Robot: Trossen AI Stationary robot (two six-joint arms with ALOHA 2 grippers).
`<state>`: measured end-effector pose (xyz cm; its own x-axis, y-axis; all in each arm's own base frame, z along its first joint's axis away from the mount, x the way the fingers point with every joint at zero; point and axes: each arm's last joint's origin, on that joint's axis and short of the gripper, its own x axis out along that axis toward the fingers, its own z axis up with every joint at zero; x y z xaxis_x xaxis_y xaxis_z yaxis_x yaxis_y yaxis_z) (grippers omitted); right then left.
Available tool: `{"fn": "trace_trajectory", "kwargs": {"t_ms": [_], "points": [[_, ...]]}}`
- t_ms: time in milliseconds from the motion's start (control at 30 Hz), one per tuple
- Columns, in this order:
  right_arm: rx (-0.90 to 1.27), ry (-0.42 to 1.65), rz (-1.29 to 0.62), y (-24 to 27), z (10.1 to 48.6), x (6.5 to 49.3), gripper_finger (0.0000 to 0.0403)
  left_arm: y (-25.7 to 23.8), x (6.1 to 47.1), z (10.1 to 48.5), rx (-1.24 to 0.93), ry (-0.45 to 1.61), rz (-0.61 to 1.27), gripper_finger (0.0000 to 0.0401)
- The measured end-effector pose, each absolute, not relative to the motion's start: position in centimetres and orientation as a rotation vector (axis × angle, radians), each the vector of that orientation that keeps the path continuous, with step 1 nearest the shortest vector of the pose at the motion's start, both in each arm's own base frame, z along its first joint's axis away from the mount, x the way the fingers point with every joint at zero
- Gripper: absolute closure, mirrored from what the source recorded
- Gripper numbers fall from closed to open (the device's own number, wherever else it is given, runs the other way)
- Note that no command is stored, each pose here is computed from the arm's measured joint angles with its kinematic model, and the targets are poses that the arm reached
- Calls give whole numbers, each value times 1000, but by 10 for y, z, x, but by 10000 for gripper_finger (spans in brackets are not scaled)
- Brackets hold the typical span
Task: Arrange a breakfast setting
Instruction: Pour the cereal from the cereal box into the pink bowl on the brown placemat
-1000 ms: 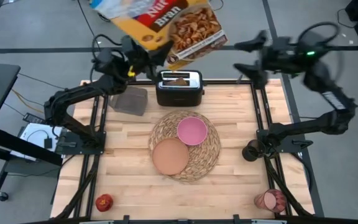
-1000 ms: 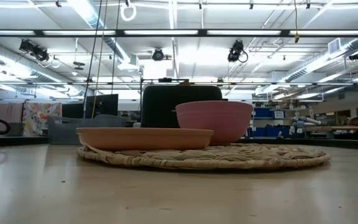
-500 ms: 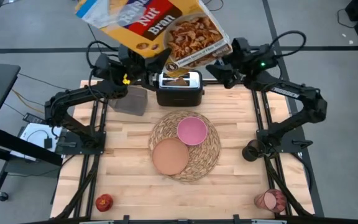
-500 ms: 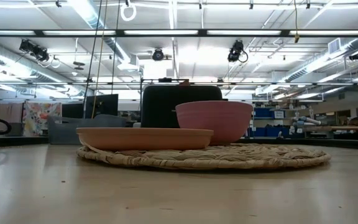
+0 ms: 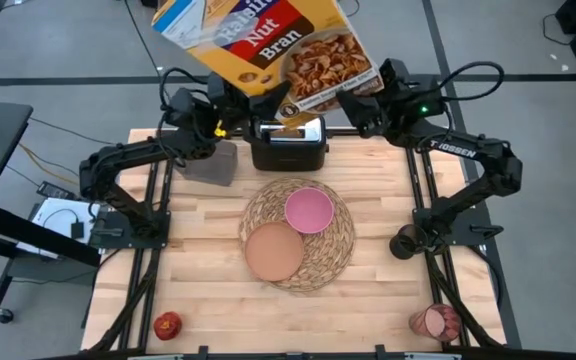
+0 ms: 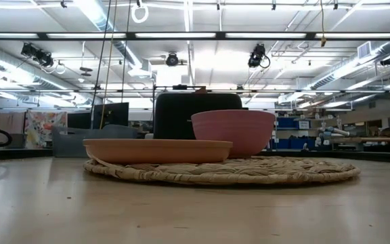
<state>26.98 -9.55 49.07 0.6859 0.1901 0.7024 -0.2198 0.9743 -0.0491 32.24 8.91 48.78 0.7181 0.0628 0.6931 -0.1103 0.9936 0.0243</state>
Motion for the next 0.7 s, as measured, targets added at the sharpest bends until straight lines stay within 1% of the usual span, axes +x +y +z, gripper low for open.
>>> {"fn": "trace_trajectory", "kwargs": {"t_ms": [133, 233, 333, 433, 567, 700], "points": [[69, -790, 213, -96, 491, 270, 95, 89, 323, 487, 46, -759, 95, 291], [78, -791, 206, -97, 491, 269, 136, 90, 323, 487, 27, -755, 95, 268], [75, -795, 187, -98, 491, 269, 161, 91, 324, 486, 16, -745, 92, 240], [65, -796, 179, -100, 491, 268, 171, 91, 325, 485, 13, -735, 92, 211], [61, -792, 180, -104, 492, 265, 173, 91, 324, 484, 5, -712, 92, 175], [18, -795, 210, -107, 499, 246, 174, 88, 313, 492, -16, -704, 82, 142]]}}
